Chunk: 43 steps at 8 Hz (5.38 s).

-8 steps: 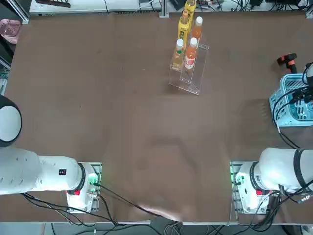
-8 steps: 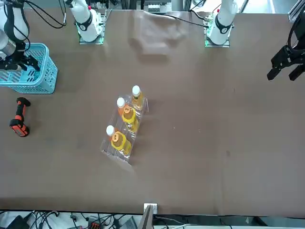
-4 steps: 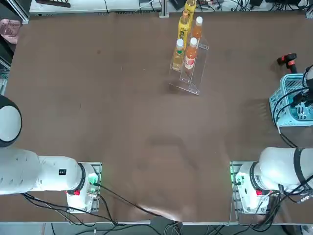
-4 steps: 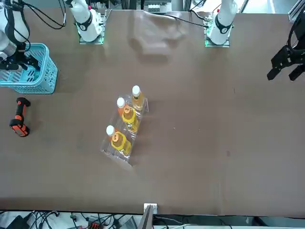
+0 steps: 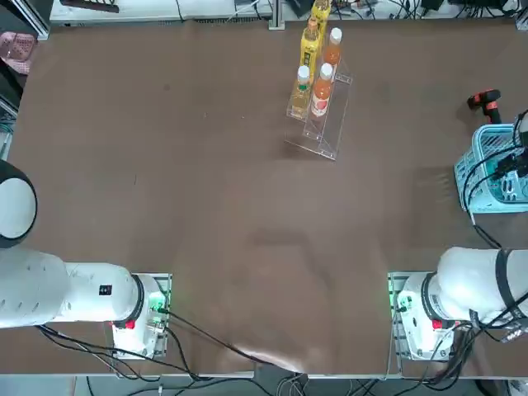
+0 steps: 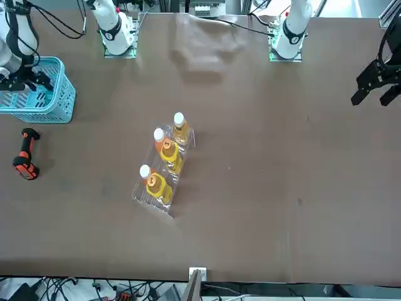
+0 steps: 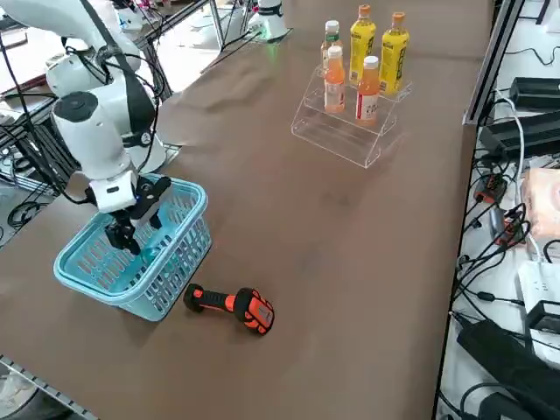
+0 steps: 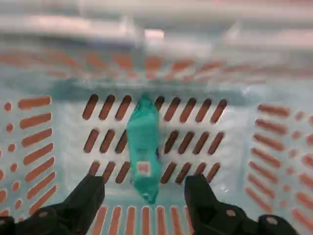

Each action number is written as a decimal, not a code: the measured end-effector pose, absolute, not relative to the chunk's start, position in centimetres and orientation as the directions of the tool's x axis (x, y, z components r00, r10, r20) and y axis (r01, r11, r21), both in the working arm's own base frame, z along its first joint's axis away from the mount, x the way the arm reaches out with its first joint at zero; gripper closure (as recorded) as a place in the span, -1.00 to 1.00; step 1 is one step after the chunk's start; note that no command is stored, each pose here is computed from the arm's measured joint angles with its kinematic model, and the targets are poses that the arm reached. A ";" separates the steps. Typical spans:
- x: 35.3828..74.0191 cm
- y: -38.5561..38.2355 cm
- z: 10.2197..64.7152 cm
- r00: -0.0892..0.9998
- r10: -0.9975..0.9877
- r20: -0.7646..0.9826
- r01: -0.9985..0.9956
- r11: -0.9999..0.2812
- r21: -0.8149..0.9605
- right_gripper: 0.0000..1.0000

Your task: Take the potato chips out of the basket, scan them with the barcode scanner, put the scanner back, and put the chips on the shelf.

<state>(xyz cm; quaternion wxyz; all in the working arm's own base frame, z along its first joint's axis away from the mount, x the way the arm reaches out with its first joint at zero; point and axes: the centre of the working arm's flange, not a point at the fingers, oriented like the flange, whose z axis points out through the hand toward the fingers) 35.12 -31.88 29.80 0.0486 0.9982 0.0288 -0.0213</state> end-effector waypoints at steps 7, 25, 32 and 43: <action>37.2 -32.4 29.9 0.995 0.074 -0.064 0.081 -0.991 0.110 -1.00; 34.9 -32.2 21.9 0.989 0.046 -0.142 0.057 -0.996 0.071 -1.00; 34.4 -32.3 20.4 0.985 0.045 -0.164 0.056 -0.996 0.066 -1.00; 34.4 -32.3 20.3 0.985 0.045 -0.164 0.056 -0.996 0.067 -0.22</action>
